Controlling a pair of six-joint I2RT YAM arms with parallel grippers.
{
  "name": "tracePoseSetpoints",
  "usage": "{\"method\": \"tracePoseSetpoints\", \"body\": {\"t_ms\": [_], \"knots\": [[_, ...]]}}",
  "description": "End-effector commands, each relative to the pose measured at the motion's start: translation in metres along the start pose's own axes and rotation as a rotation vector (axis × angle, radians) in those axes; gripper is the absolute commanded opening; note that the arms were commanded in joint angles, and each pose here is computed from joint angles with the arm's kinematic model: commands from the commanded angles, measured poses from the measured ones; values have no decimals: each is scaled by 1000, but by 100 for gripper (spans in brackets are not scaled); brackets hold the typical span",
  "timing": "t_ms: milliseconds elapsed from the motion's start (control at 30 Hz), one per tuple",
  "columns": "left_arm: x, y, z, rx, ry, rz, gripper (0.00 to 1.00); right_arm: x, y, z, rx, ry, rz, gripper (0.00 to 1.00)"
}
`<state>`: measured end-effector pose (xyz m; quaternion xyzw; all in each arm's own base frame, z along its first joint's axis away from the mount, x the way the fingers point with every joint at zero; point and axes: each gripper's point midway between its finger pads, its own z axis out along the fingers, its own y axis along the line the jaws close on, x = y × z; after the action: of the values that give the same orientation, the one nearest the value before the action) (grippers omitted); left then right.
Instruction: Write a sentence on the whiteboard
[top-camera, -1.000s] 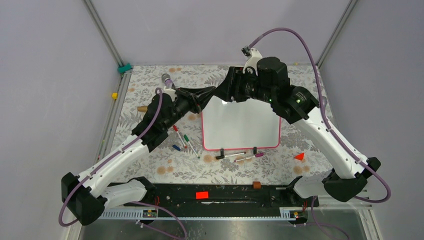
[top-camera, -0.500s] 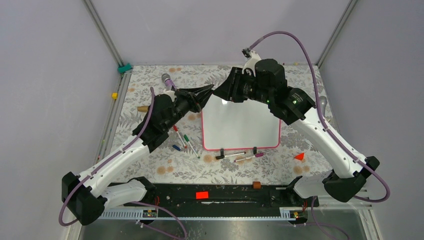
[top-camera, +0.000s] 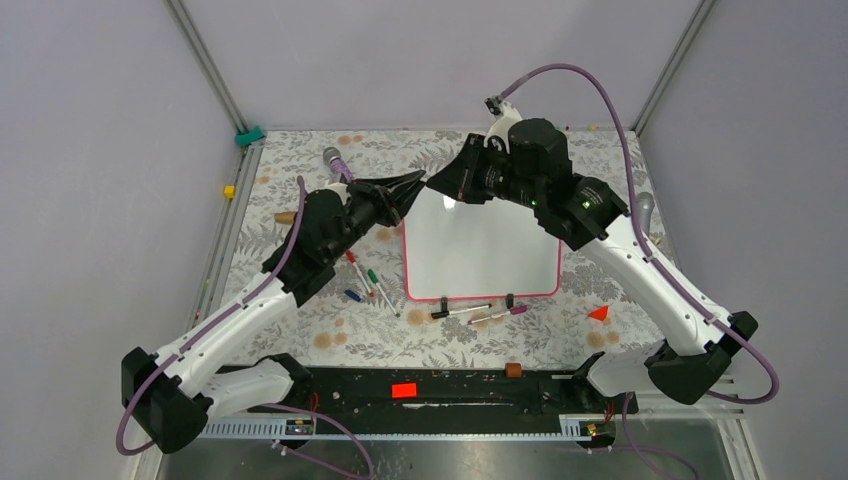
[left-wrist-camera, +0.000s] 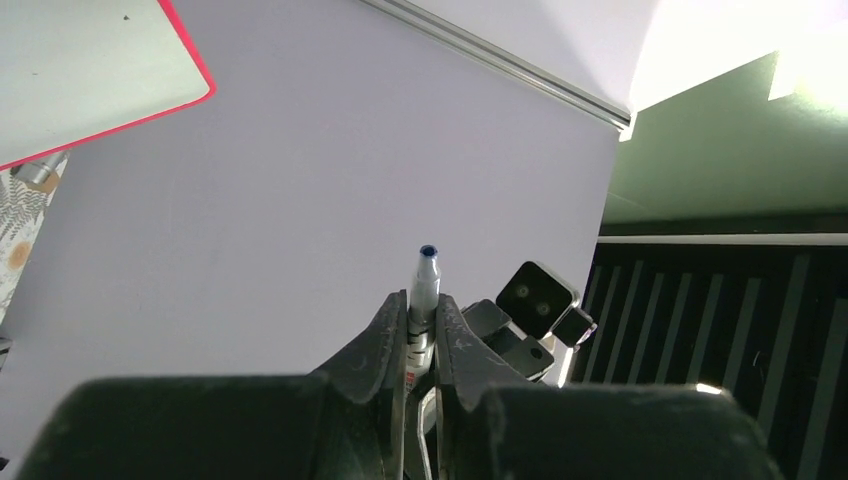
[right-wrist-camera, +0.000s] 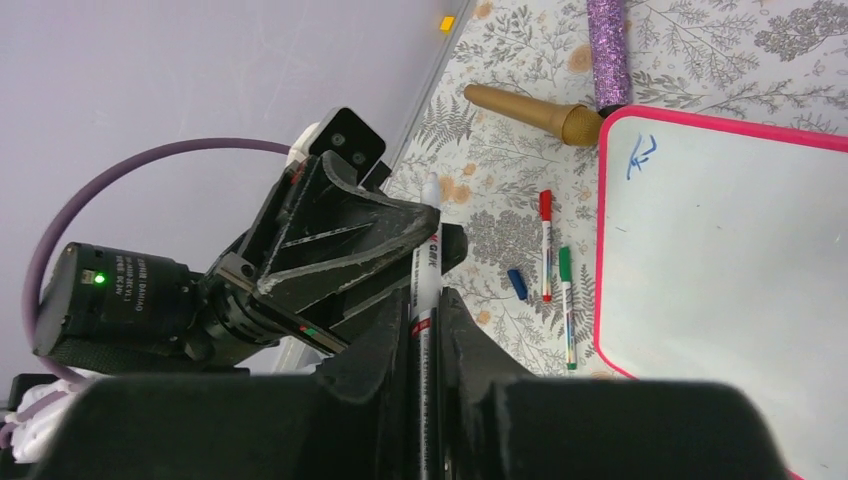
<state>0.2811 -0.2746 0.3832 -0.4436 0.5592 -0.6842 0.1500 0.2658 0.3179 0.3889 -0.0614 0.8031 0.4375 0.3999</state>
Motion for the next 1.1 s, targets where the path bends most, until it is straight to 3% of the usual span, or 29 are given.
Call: {"method": "tracePoseSetpoints", "body": {"t_ms": [0, 67, 133, 200, 233, 300, 367, 467, 533, 767, 967, 1067], "knots": [[7, -10, -8, 31, 31, -41, 0, -8, 16, -3, -47, -16, 2, 0], [7, -8, -7, 27, 34, -42, 0, -7, 16, -2, -37, -9, 3, 0], [5, -9, -7, 29, 40, 0, 28, -10, 11, -4, 2, -15, 2, 0], [-2, -11, -9, 5, 39, 118, 60, -10, -1, -7, 74, -4, 3, 0], [-12, -12, -11, -25, 23, 190, 71, -8, -7, -8, 104, 12, 3, 0], [-34, -16, -20, -70, -6, 341, 85, -3, -20, -11, 156, 34, 11, 0], [-57, -18, -33, -98, -42, 488, 93, 7, -36, -14, 218, 79, 29, 0], [-79, -13, -51, -123, -105, 686, 95, 22, -58, -14, 292, 135, 66, 0], [-76, -5, -53, -115, -35, 791, 95, 29, -63, -11, 298, 175, 102, 0], [-89, 67, -54, -342, 295, 1190, 90, 41, -69, -5, 331, 292, 76, 0], [-52, 58, -61, -65, 393, 1436, 84, 48, -51, 2, 243, 393, 62, 0], [-32, 65, -62, -4, 461, 1544, 82, 44, -44, 1, 232, 404, 65, 0]]}}
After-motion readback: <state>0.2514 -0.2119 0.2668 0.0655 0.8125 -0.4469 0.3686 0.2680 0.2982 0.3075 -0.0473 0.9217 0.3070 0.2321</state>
